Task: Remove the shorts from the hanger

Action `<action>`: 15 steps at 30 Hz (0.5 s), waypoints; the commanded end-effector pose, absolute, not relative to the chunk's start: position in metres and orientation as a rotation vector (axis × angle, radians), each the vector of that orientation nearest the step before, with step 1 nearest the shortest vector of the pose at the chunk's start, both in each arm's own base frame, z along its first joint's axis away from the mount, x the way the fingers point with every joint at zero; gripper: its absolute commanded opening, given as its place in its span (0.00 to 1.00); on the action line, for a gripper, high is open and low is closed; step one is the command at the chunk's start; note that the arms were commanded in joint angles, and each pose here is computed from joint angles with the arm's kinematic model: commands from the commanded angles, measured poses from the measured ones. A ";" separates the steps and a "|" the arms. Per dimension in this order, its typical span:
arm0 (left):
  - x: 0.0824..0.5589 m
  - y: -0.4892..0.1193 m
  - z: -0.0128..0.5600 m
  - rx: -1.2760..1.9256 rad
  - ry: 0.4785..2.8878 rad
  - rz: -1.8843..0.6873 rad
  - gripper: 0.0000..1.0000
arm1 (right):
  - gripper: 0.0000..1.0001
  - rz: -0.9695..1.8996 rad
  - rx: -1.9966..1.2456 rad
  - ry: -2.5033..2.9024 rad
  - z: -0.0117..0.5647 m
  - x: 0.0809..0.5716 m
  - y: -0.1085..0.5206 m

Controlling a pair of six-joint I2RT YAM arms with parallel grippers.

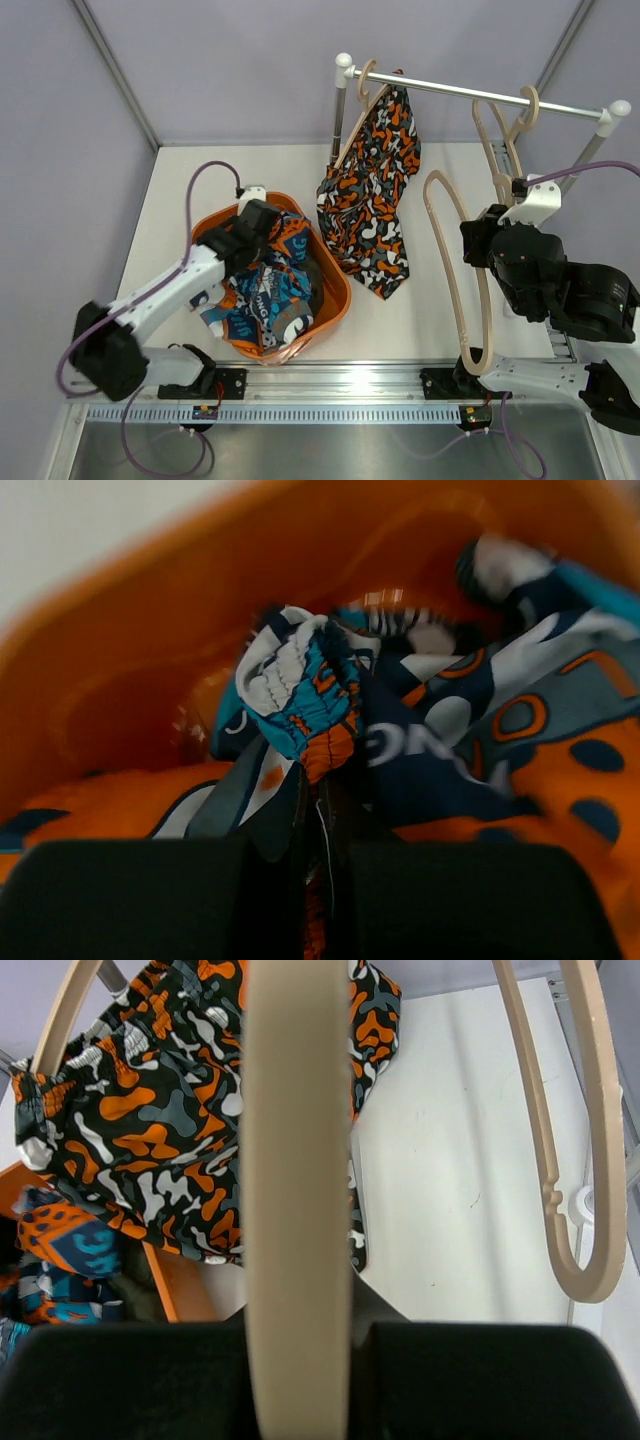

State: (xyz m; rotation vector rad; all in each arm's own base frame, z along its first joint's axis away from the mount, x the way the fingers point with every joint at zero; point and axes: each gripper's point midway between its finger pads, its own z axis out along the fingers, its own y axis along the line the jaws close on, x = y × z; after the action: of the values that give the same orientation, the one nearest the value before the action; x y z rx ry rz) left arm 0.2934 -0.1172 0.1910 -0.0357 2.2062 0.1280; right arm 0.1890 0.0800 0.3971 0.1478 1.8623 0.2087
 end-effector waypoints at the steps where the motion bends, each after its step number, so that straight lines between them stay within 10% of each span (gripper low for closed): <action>1: 0.292 -0.163 0.112 -0.111 2.470 -0.225 0.00 | 0.00 0.270 0.183 1.843 0.400 0.191 0.089; 9: 0.288 -0.195 0.024 -0.211 2.668 -0.413 0.01 | 0.00 0.294 0.167 1.866 0.394 0.189 0.094; 15: 0.298 -0.171 0.074 -0.225 2.519 -0.308 0.35 | 0.00 0.277 0.162 1.862 0.401 0.192 0.096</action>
State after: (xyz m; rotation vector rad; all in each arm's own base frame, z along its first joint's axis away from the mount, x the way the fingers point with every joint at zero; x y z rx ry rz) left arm 0.3007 -0.1600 0.0504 -0.2069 2.5699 -0.2202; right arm 0.1876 0.0901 0.3858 0.1200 1.8981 0.2352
